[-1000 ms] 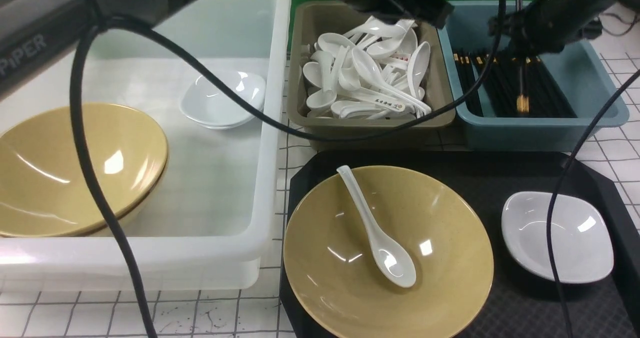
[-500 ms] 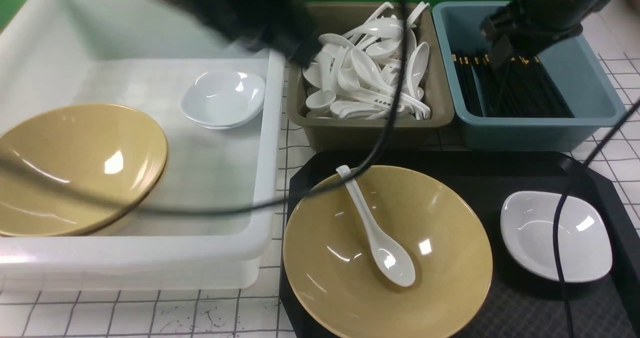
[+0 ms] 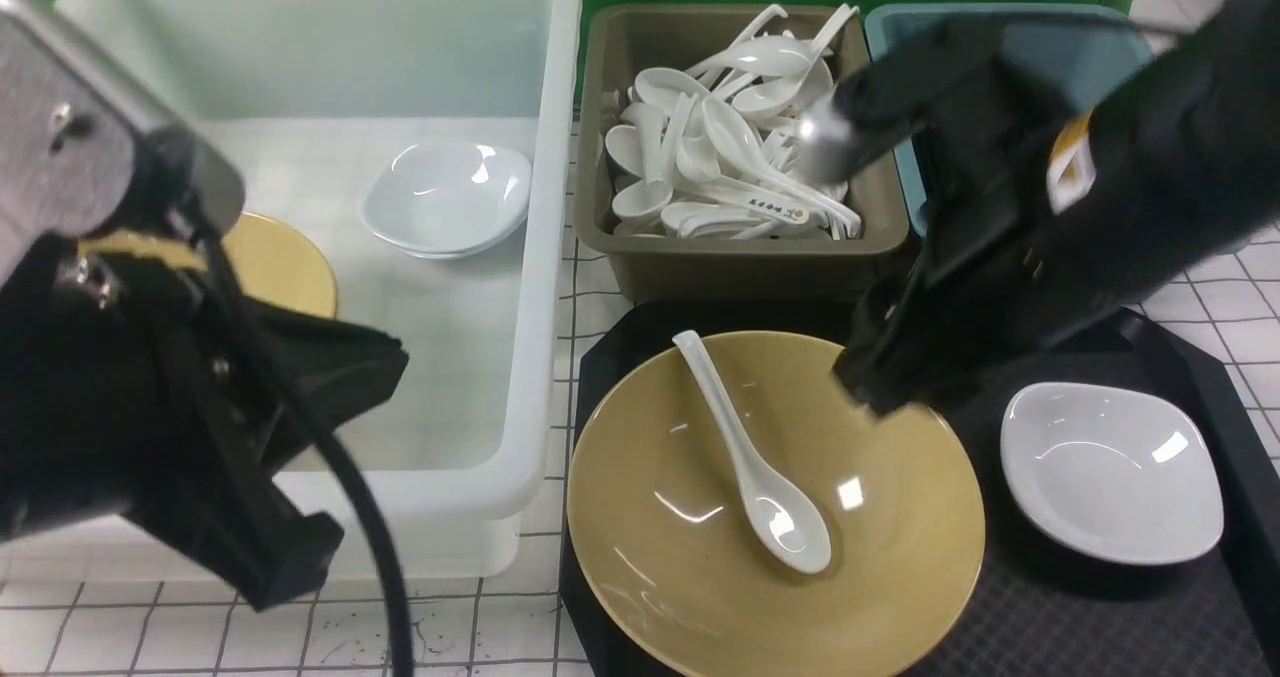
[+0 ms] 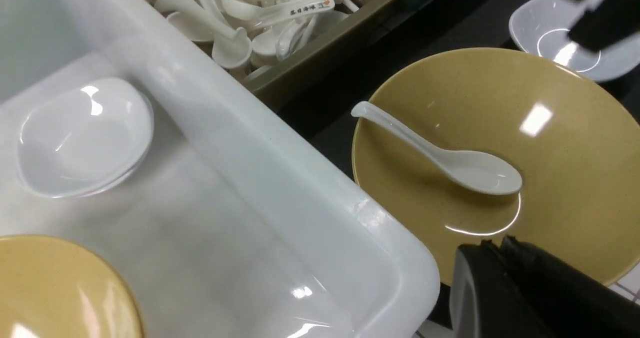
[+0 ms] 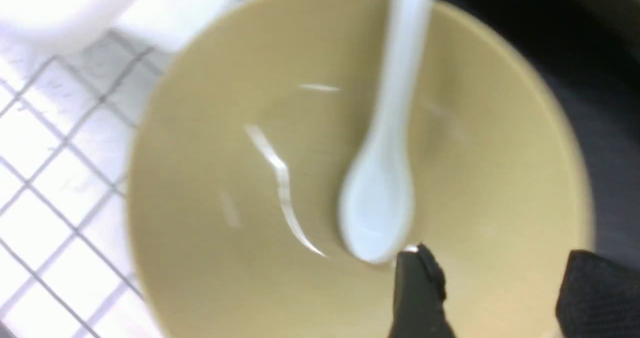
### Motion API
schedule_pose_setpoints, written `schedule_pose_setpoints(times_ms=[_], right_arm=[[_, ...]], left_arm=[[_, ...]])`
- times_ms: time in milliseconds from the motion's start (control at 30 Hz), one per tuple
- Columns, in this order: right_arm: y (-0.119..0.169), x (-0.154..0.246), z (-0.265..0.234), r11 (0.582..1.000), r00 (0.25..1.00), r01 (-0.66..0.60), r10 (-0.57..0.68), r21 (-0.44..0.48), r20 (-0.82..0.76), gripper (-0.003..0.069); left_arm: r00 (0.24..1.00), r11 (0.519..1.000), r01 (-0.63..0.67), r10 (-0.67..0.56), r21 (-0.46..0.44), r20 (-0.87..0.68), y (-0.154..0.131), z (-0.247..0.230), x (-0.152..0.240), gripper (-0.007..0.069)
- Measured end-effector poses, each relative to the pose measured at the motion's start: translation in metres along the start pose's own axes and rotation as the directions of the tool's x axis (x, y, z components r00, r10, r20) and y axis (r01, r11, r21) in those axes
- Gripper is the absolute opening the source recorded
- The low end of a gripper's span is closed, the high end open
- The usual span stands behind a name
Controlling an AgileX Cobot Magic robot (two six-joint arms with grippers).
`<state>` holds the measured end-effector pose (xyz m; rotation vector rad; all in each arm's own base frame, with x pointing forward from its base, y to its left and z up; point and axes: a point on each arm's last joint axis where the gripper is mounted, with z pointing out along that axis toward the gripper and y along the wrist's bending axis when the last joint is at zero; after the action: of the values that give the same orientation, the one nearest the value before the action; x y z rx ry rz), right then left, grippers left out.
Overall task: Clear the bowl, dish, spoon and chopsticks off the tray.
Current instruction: Use the right arm to grab the soup spoon in the middle
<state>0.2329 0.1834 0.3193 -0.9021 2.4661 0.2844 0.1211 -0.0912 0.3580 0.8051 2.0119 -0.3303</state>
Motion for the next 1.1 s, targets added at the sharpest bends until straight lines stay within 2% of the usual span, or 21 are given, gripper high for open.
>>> schedule_pose_setpoints(times_ms=[133,267,433,533,700,967,1100], right_arm=[[0.014,0.002,0.023,0.999,0.998,-0.023,0.025,-0.024,0.059,0.0414],[0.014,-0.006,0.051,0.998,0.993,-0.051,0.053,-0.025,0.103,0.0446],[0.013,-0.010,0.092,0.998,0.993,-0.058,0.059,-0.018,0.101,0.0538],[0.012,-0.008,0.113,0.998,0.995,-0.054,0.055,-0.012,0.081,0.0564],[0.011,-0.006,0.135,0.999,0.997,-0.044,0.045,-0.006,0.067,0.0559],[0.010,-0.003,0.148,0.999,0.998,-0.043,0.043,-0.003,0.047,0.0477],[0.010,-0.003,0.148,0.999,0.998,-0.042,0.043,-0.003,0.050,0.0267]], left_arm=[[1.000,1.000,0.023,-0.023,0.003,0.001,-0.001,0.003,0.007,-0.0006],[0.999,0.999,0.038,-0.038,0.009,-0.006,-0.002,0.005,0.010,-0.0006],[0.999,0.999,0.041,-0.041,0.009,-0.008,-0.002,0.006,0.011,-0.0006],[0.999,0.999,0.041,-0.041,0.009,-0.008,-0.002,0.006,0.011,-0.0006],[0.999,0.999,0.041,-0.041,0.008,-0.008,-0.002,0.006,0.011,-0.0006],[0.999,0.999,0.039,-0.039,0.005,-0.008,-0.001,0.006,0.011,-0.0006],[0.999,0.999,0.035,-0.035,0.003,-0.007,-0.001,0.006,0.011,-0.0006]])
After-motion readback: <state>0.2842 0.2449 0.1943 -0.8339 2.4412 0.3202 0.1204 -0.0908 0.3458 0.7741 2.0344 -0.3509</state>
